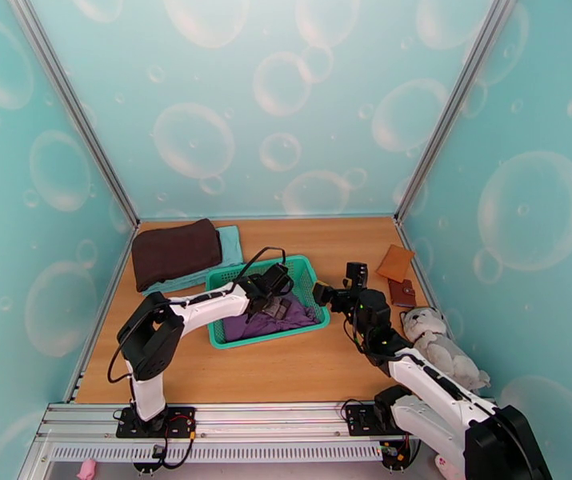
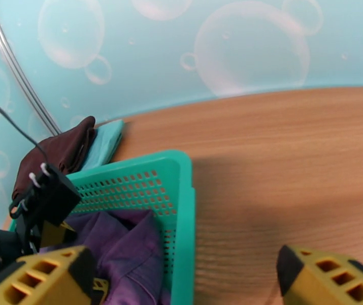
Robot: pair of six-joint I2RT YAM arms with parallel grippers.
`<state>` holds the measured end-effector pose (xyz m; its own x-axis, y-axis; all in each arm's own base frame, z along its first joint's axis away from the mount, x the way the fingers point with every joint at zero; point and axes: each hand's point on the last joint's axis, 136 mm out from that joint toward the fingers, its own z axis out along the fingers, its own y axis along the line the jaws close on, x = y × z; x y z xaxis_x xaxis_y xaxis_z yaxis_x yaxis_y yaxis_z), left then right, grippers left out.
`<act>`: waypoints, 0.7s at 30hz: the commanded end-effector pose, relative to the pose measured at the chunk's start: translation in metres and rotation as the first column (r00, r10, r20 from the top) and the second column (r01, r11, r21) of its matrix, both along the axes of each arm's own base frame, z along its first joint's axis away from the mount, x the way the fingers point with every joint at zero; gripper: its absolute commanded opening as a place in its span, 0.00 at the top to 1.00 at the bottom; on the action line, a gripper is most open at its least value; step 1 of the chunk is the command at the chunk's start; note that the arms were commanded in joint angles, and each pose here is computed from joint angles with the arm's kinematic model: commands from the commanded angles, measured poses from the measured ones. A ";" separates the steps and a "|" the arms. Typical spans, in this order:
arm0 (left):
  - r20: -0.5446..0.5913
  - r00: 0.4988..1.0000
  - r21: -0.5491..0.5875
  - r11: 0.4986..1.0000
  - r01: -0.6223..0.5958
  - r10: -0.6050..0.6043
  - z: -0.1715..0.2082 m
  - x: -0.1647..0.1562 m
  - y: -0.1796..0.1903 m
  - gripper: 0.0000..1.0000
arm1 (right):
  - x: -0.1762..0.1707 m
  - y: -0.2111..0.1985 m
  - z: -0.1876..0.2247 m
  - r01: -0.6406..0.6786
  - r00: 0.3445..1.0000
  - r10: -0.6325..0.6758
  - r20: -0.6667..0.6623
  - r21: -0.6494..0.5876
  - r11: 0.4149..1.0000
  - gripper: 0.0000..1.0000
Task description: Fold and stack the trousers
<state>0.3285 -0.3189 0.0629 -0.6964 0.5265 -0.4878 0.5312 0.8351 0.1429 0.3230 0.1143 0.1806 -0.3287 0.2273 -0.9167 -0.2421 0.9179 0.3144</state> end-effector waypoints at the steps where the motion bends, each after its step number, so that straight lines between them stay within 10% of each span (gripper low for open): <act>1: -0.188 0.982 0.154 0.987 0.046 -0.017 -0.075 -0.036 0.023 0.05 | 0.002 0.000 0.012 -0.001 1.000 0.001 0.021 0.025 1.000 0.01; 10: -0.315 0.945 -0.011 0.996 0.090 -0.089 -0.079 -0.062 -0.006 1.00 | 0.000 -0.004 0.016 0.010 0.999 -0.011 0.035 0.031 0.999 0.01; 21: 0.081 0.995 -0.313 0.947 0.076 -0.053 0.135 -0.020 -0.037 1.00 | -0.008 -0.021 0.027 0.076 0.991 -0.081 0.105 0.044 0.996 0.01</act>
<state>0.3067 -0.3473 0.1050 -0.6905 0.4784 -0.5425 0.5847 0.8107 -0.0294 0.3162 0.1001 0.2070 -0.2310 0.2640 -0.9365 -0.2270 0.9213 0.3157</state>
